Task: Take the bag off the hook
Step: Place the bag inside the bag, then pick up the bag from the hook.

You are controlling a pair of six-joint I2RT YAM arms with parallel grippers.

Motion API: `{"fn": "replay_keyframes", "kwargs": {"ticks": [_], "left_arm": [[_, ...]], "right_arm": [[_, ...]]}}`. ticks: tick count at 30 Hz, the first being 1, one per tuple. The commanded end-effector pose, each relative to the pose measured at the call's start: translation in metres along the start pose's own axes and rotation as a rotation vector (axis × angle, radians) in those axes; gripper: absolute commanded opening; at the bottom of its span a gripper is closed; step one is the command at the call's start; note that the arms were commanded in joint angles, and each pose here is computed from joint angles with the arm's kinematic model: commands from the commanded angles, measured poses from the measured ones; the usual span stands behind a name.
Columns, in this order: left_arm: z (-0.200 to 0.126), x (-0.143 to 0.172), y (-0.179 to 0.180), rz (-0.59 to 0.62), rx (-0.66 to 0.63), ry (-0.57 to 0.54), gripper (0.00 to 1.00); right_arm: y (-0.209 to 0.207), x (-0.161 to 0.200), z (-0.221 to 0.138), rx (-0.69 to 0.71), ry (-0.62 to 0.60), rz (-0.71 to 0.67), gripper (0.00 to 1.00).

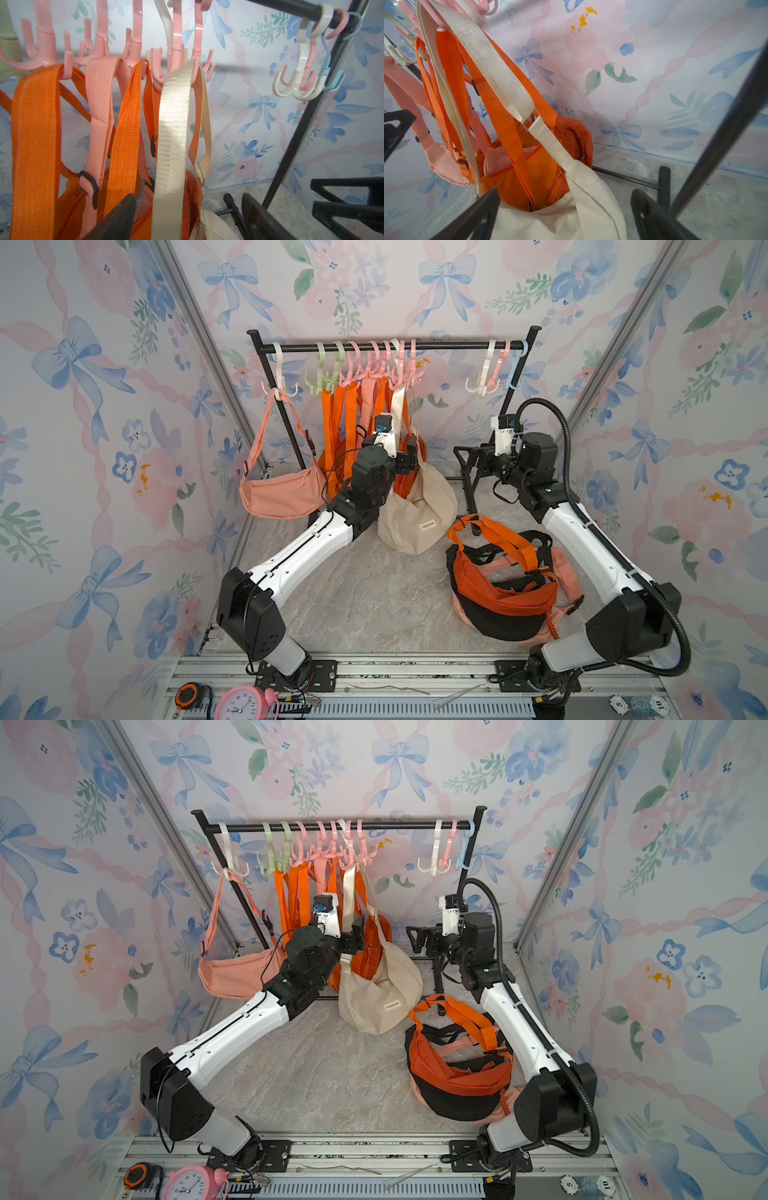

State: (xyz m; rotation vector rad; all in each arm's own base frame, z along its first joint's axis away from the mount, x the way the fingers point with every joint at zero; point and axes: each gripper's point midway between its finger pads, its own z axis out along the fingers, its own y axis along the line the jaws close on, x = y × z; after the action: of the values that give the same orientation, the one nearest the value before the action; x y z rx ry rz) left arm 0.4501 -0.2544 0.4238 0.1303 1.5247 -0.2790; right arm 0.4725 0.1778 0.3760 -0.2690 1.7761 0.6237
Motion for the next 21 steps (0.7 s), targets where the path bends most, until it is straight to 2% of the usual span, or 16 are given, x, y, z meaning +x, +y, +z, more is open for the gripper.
{"fn": "replay_keyframes", "kwargs": {"ticks": [1, 5, 7, 10, 14, 15, 21], "left_arm": [[0.028, 0.017, -0.003, 0.066, 0.003, 0.064, 0.79], [0.063, 0.03, 0.001, 0.108, -0.054, 0.108, 0.74], [0.071, 0.031, 0.005, 0.124, -0.081, 0.099, 0.67], [0.072, 0.028, 0.008, 0.122, -0.092, 0.067, 0.4], [0.063, 0.018, 0.012, 0.121, -0.085, 0.035, 0.14], [0.061, 0.016, 0.012, 0.12, -0.083, 0.028, 0.01], [0.045, 0.007, 0.015, 0.127, -0.069, 0.018, 0.0]], "right_arm": [[0.016, -0.025, 0.031, -0.109, -0.044, -0.044, 1.0], [0.023, -0.035, 0.065, -0.208, -0.049, -0.049, 1.0], [0.031, -0.034, 0.079, -0.272, -0.033, -0.062, 0.99], [0.035, -0.032, 0.094, -0.321, -0.026, -0.069, 0.99], [0.041, -0.033, 0.107, -0.38, -0.036, -0.063, 0.98], [0.043, -0.034, 0.11, -0.391, -0.039, -0.064, 0.98], [0.059, -0.035, 0.113, -0.449, -0.041, -0.055, 0.98]]}}
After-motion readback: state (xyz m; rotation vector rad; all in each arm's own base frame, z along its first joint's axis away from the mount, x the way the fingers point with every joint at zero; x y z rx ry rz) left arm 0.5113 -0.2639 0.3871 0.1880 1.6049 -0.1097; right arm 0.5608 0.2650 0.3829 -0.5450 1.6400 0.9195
